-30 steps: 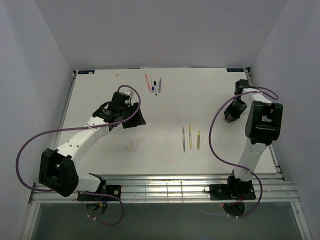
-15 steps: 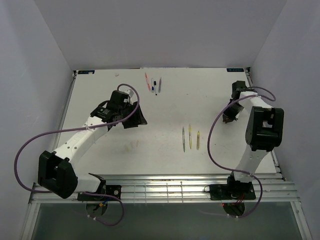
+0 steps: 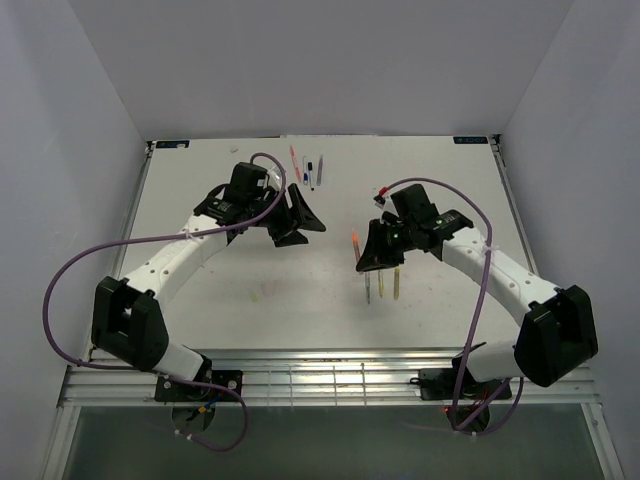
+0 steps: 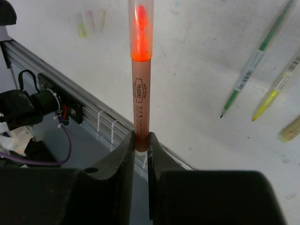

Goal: Open the pen caps

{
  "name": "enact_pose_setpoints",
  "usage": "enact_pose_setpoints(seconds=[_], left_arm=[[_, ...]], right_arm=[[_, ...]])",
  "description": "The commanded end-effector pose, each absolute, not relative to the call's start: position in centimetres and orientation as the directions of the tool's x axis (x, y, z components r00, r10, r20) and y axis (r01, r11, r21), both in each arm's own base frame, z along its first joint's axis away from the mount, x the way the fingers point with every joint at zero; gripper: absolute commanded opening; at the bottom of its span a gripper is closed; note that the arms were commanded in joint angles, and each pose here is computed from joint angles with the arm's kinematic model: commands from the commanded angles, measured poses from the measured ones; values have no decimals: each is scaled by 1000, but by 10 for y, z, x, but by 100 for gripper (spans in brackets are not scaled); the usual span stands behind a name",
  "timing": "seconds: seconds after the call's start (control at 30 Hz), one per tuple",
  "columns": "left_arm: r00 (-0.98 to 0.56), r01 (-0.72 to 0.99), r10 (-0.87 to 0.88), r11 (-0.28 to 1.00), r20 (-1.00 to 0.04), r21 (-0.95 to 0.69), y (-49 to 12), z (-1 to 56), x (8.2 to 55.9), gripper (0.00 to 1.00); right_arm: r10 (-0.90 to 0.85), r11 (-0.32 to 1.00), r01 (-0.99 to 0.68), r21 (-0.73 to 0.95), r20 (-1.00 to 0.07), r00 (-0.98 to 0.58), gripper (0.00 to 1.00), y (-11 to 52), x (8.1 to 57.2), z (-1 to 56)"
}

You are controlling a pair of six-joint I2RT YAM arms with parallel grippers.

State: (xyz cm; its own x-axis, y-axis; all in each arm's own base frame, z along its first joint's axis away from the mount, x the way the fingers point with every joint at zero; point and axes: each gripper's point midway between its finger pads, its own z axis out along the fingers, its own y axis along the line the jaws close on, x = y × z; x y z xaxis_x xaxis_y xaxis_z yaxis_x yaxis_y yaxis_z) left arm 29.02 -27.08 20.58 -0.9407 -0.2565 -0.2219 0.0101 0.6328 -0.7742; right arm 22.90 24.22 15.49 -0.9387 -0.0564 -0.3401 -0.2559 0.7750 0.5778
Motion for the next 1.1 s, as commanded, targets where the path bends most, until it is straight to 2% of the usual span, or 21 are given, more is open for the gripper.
enact_pose_setpoints(seconds=[0.0,0.27,0.77,1.07], left_arm=[[-942,36,-263,543,-211,-839,-278,236,278,73],[-952,45,-229,550,-202,-834,-292,224,257,74],[-947,25,-247,579,-204,-815,-308,215,262,72],[-932,20,-279,596,-230,-803,-306,216,270,52]], right_arm=[[-64,644,-302,702,-345,-937,8,266,211,176],[-112,509,-363,781,-358,-927,8,287,190,208],[-138,401,-383,832,-358,-923,8,300,177,232],[-154,369,-388,845,-356,-922,8,302,169,239]])
